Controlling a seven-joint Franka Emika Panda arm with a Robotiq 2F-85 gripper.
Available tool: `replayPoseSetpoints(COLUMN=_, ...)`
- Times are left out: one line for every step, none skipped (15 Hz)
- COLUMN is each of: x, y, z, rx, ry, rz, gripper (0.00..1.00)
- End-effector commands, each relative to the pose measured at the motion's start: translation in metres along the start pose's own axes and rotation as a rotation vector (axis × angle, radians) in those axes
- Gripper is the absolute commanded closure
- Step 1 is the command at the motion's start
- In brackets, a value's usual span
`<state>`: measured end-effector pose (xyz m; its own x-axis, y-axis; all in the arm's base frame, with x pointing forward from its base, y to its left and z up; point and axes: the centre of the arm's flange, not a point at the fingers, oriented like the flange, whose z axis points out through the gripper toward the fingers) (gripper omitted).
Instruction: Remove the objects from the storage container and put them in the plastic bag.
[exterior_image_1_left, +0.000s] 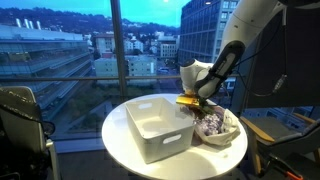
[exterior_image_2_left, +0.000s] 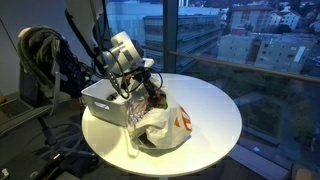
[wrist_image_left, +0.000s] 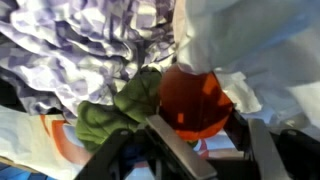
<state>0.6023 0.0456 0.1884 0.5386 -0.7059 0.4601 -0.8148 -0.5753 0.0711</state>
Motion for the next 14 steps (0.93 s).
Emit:
replayPoseSetpoints(x=-0.004, y=0.004, z=-0.072, rx=-0.130, ry=-0.041, rz=-0.026, gripper=0.04)
replayPoseSetpoints(x=-0.008, y=0.005, z=-0.088, rx=-0.176, ry=-0.048, rz=-0.030, gripper=0.01)
replayPoseSetpoints(x=-0.012, y=0.008, z=-0.105, rx=-0.232, ry=-0.043, rz=-0.039, gripper=0.00)
replayPoseSetpoints(x=-0.016, y=0.012, z=-0.122, rx=-0.284, ry=-0.043, rz=-0.048, gripper=0.00)
replayPoseSetpoints(x=-0.021, y=0.017, z=-0.136, rx=-0.327, ry=-0.044, rz=-0.052, gripper=0.00)
replayPoseSetpoints(x=-0.027, y=0.025, z=-0.149, rx=-0.369, ry=-0.051, rz=-0.048, gripper=0.00)
replayPoseSetpoints(x=-0.033, y=0.032, z=-0.160, rx=-0.406, ry=-0.063, rz=-0.044, gripper=0.00)
replayPoseSetpoints(x=-0.040, y=0.042, z=-0.167, rx=-0.434, ry=-0.079, rz=-0.039, gripper=0.00)
replayPoseSetpoints(x=-0.044, y=0.053, z=-0.168, rx=-0.449, ry=-0.100, rz=-0.029, gripper=0.00)
replayPoseSetpoints(x=-0.048, y=0.063, z=-0.166, rx=-0.467, ry=-0.112, rz=-0.010, gripper=0.00)
replayPoseSetpoints(x=-0.051, y=0.072, z=-0.158, rx=-0.482, ry=-0.134, rz=0.011, gripper=0.00)
replayPoseSetpoints(x=-0.052, y=0.081, z=-0.150, rx=-0.489, ry=-0.149, rz=0.025, gripper=0.00)
replayPoseSetpoints(x=-0.053, y=0.089, z=-0.137, rx=-0.500, ry=-0.159, rz=0.045, gripper=0.00)
replayPoseSetpoints(x=-0.052, y=0.097, z=-0.123, rx=-0.501, ry=-0.159, rz=0.061, gripper=0.00)
